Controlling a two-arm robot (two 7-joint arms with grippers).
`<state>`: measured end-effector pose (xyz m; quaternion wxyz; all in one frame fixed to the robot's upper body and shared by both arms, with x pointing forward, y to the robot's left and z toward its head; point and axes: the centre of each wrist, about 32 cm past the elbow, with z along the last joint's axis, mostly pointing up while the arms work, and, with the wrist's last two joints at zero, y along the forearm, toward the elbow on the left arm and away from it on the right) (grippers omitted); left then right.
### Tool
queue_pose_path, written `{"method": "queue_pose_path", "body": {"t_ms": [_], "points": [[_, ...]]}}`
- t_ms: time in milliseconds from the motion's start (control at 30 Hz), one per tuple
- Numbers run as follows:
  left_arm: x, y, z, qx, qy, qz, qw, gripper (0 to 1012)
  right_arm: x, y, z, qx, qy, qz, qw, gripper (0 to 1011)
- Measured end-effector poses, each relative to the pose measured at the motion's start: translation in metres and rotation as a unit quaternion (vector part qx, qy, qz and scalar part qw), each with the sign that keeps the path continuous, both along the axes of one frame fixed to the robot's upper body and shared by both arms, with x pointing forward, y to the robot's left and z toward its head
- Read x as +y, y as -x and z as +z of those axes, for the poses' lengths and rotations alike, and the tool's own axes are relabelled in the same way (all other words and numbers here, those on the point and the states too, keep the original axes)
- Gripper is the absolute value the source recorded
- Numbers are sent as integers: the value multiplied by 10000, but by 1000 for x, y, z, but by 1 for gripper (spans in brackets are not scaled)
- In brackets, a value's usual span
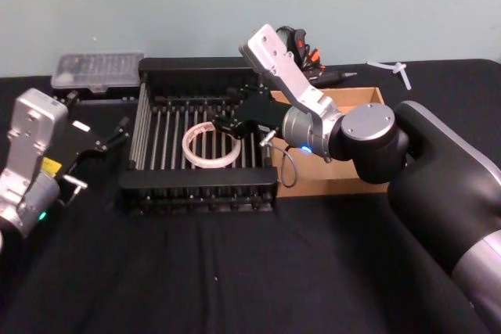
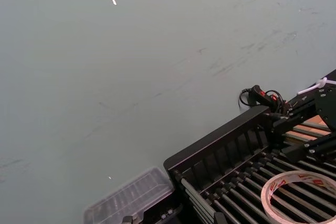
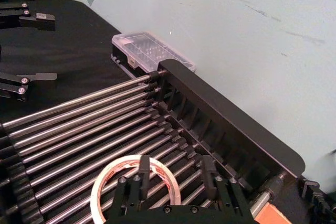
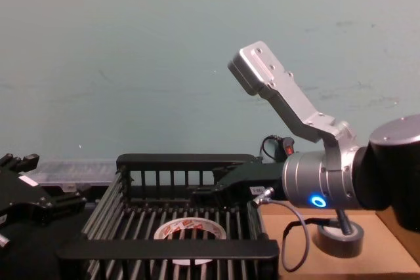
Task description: Pick up the white tape and place it into the black box , Pick up the silver tape and place it into the brown box.
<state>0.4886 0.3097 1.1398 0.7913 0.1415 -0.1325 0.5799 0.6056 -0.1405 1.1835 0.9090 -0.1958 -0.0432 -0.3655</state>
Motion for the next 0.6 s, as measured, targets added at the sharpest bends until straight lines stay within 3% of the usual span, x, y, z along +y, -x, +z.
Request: {"method": "queue_pose_path", "body": {"t_ms": [300, 433, 467, 600], "points": [[0, 0, 0, 0, 0, 0, 10000, 1001, 0, 0, 0, -1, -5, 2, 10000, 888], [0, 0, 0, 0, 0, 0, 10000, 1001, 0, 0, 0, 0, -7, 2, 10000, 944], [0, 0, 0, 0, 0, 0, 10000, 1001, 0, 0, 0, 0, -8, 2, 10000, 996], [0, 0, 0, 0, 0, 0, 10000, 1001, -1, 2, 2, -29, -64, 11, 10000, 1002]]}}
